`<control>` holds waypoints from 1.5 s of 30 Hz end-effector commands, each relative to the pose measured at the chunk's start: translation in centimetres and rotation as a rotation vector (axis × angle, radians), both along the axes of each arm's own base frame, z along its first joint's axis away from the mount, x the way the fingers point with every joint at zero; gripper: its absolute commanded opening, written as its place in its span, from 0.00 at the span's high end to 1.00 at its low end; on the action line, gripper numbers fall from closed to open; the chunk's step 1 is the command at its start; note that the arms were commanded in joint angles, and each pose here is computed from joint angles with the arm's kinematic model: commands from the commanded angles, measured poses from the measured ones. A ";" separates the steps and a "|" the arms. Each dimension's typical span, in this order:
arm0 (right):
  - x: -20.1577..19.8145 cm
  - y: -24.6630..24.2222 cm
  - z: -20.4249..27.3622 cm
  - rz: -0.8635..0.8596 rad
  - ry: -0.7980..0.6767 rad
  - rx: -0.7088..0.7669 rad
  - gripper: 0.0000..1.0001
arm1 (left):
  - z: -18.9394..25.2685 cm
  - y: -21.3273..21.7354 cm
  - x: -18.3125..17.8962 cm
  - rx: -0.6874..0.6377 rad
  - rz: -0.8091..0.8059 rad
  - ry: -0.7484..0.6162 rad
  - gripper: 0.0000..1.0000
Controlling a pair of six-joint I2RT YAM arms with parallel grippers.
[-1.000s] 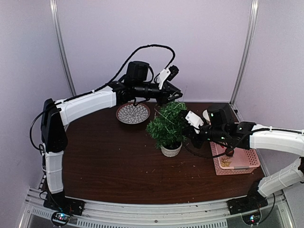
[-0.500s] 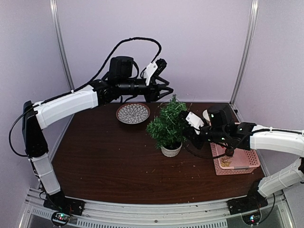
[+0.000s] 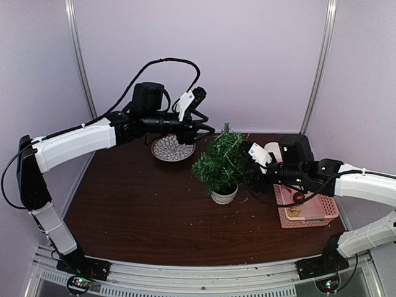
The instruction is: Decorate the small christmas tree
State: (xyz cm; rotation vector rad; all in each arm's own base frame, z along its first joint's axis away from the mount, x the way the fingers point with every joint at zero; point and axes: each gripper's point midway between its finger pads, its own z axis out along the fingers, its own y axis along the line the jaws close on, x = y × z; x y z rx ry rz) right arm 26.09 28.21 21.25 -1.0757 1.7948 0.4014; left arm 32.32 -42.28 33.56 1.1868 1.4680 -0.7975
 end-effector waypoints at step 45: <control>-2.5 1.9 6.7 0.101 0.029 0.199 0.57 | -5.2 -1.5 -8.6 0.033 0.082 0.179 0.55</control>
